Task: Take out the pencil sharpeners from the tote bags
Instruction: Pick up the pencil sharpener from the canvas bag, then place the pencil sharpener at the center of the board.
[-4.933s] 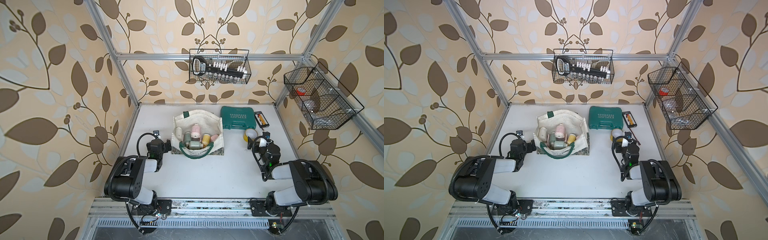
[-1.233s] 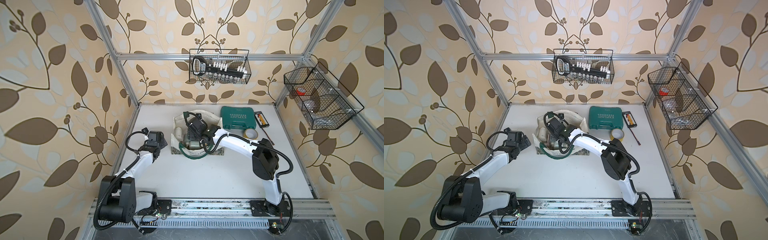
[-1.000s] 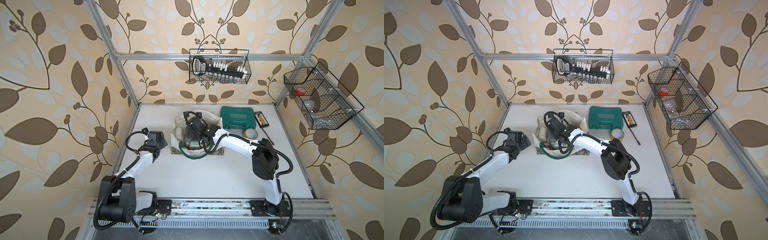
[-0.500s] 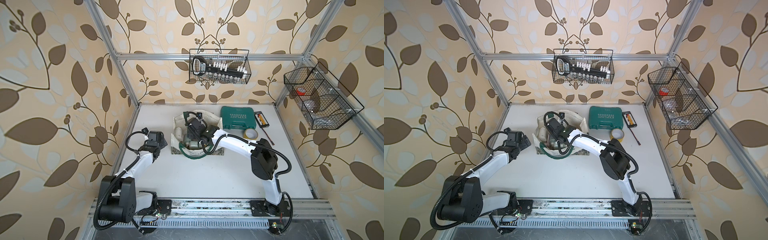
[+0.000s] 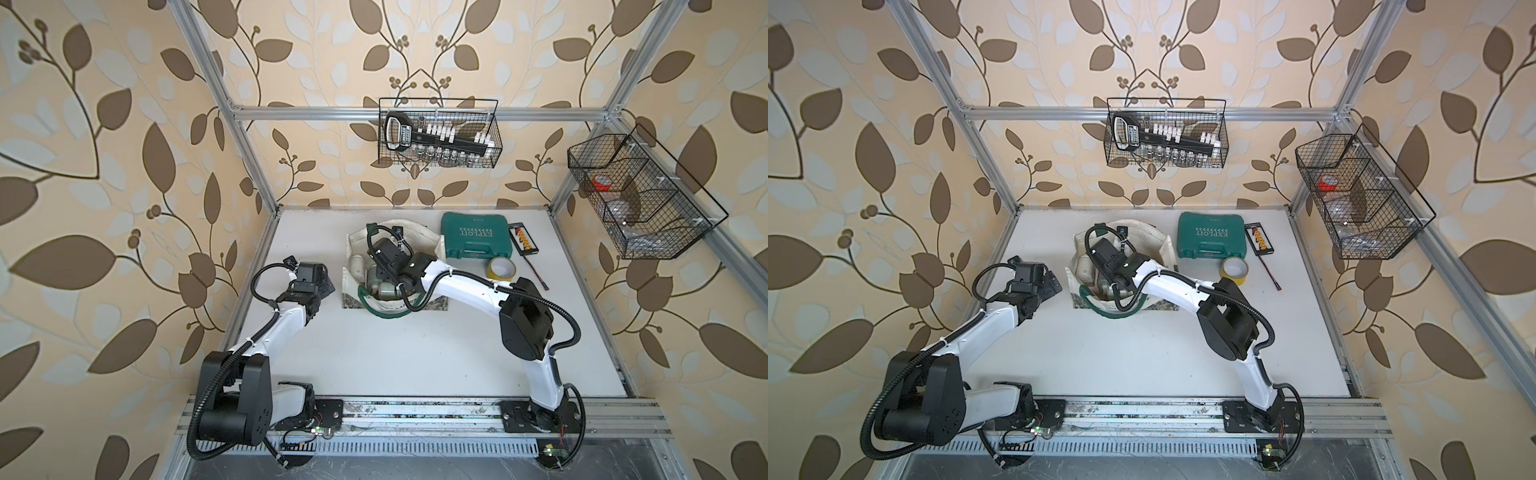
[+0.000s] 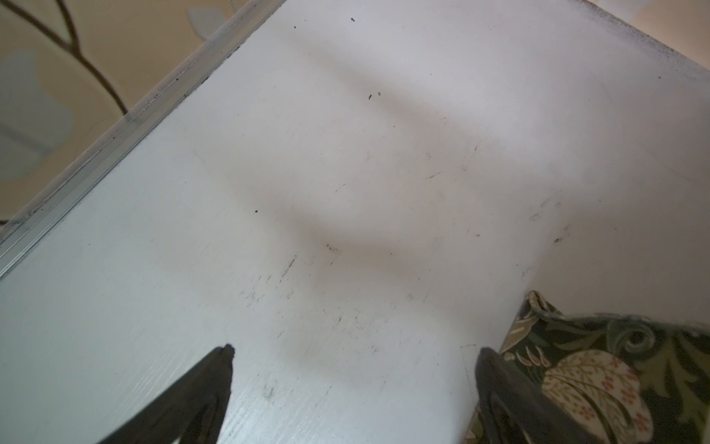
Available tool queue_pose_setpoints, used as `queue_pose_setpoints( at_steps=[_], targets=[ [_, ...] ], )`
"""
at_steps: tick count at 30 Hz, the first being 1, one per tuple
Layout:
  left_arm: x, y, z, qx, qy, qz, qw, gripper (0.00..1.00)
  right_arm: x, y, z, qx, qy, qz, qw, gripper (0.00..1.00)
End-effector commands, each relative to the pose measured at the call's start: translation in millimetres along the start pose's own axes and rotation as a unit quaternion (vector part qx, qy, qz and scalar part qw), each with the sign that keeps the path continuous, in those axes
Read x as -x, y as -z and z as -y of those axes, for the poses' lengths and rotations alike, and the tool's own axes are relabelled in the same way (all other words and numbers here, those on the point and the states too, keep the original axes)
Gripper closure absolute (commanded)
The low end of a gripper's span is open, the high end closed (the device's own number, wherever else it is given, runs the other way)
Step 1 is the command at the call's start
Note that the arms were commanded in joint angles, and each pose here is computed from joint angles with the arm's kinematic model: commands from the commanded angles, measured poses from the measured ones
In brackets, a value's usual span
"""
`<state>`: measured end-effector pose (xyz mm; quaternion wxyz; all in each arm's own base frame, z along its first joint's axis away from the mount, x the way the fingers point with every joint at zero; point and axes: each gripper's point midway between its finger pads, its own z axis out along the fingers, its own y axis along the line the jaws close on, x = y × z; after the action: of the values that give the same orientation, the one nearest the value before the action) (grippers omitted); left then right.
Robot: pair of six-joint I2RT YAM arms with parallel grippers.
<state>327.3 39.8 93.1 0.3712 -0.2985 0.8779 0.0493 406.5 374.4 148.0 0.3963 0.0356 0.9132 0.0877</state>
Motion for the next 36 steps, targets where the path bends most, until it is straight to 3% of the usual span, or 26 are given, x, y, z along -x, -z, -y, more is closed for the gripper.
queue_pose_setpoints(
  at_steps=[1, 12, 17, 23, 36],
  targets=[
    [18, 8, 2, 0.005, 0.017, 0.027, 0.999, 0.01, 4, 9, -9, 0.008, 0.006, 0.007, 1.000, 0.52],
    [18, 12, -6, 0.019, 0.029, 0.032, 0.999, 0.01, 36, 50, -22, 0.103, -0.010, 0.027, 0.994, 0.58],
    [18, 14, -6, 0.012, 0.033, 0.038, 0.999, 0.01, 57, 71, -20, 0.195, -0.046, 0.014, 0.980, 0.59],
    [17, 10, -9, 0.033, 0.034, 0.026, 0.999, 0.01, 82, 94, -5, 0.261, -0.083, 0.014, 0.962, 0.58],
    [17, 9, -11, 0.040, 0.036, 0.025, 0.998, 0.01, 113, 138, 9, 0.302, -0.099, 0.044, 0.947, 0.59]
  ],
)
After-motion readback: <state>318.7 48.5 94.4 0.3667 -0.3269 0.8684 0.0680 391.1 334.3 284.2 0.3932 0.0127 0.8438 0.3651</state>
